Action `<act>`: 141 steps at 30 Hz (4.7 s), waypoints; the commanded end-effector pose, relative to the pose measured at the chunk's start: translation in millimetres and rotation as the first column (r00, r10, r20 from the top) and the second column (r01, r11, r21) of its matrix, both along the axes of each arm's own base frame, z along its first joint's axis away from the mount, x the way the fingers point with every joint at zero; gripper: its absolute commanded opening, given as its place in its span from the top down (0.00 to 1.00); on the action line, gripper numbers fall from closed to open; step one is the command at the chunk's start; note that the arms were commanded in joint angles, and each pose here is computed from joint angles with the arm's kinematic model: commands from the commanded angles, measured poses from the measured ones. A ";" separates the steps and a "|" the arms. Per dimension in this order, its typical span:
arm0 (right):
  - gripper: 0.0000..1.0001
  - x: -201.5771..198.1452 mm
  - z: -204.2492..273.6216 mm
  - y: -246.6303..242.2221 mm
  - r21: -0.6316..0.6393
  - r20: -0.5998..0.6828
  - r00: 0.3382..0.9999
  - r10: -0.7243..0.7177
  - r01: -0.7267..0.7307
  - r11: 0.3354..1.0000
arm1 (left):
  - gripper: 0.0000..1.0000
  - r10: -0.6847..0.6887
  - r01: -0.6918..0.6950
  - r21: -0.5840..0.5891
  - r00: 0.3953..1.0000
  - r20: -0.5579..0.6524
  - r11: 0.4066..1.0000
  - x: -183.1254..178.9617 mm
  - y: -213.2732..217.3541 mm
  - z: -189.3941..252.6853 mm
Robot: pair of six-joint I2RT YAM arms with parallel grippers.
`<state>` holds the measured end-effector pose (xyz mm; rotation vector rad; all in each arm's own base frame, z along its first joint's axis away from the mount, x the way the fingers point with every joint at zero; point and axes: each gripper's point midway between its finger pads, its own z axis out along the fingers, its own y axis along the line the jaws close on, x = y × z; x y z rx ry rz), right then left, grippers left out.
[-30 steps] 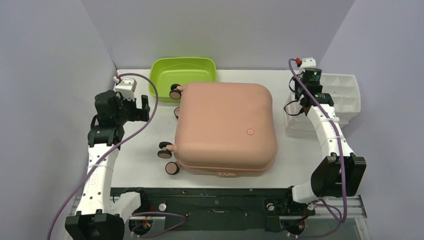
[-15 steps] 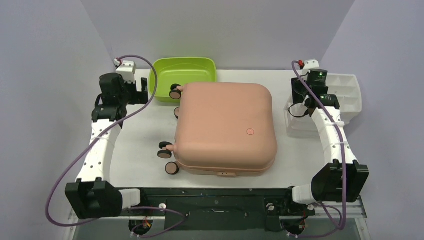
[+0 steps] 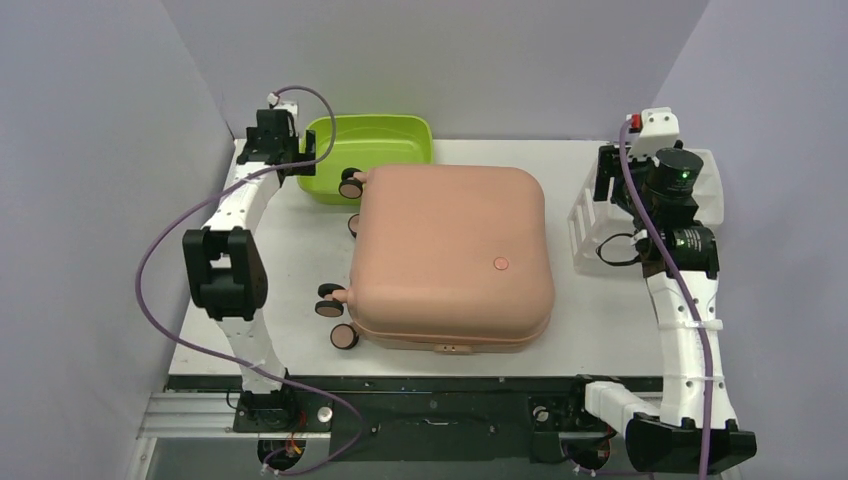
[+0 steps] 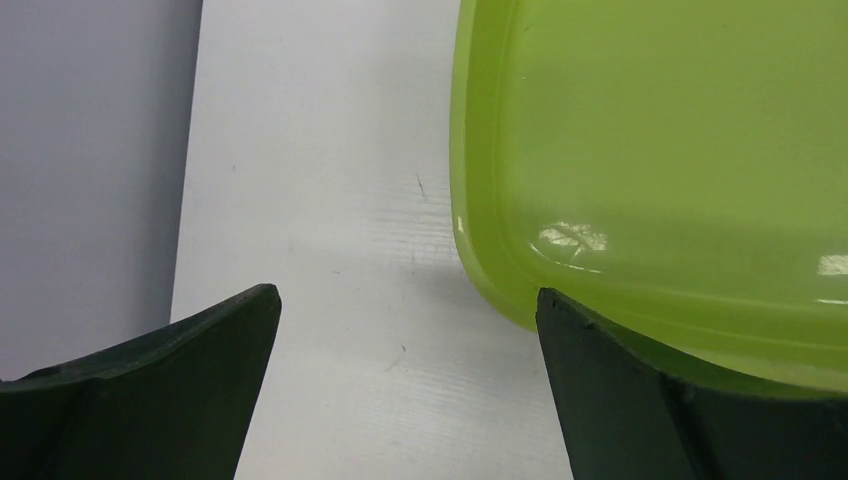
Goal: Open, take out, and arrange the luggage
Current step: Move the bin to the center of the board, then rotate the bin at the corner of the board.
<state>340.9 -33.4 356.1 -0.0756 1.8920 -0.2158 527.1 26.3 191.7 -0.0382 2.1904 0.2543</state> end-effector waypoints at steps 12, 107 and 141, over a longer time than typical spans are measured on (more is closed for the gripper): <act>0.35 -31.9 1.3 38.0 0.130 0.073 0.989 0.125 -0.133 0.982 | 0.18 0.154 -0.142 0.087 0.977 -0.151 0.986 34.2 24.2 -64.5; 0.37 -41.4 -23.1 54.2 0.151 0.058 0.982 0.181 -0.188 0.971 | 0.92 -0.516 0.576 -0.017 0.719 -0.465 0.818 -192.9 -9.4 -121.7; 0.34 -91.1 -78.7 125.5 -0.144 -0.162 0.788 0.594 -0.615 0.775 | 0.04 -0.231 0.238 -0.016 0.923 -0.308 0.971 -192.0 -18.9 -42.9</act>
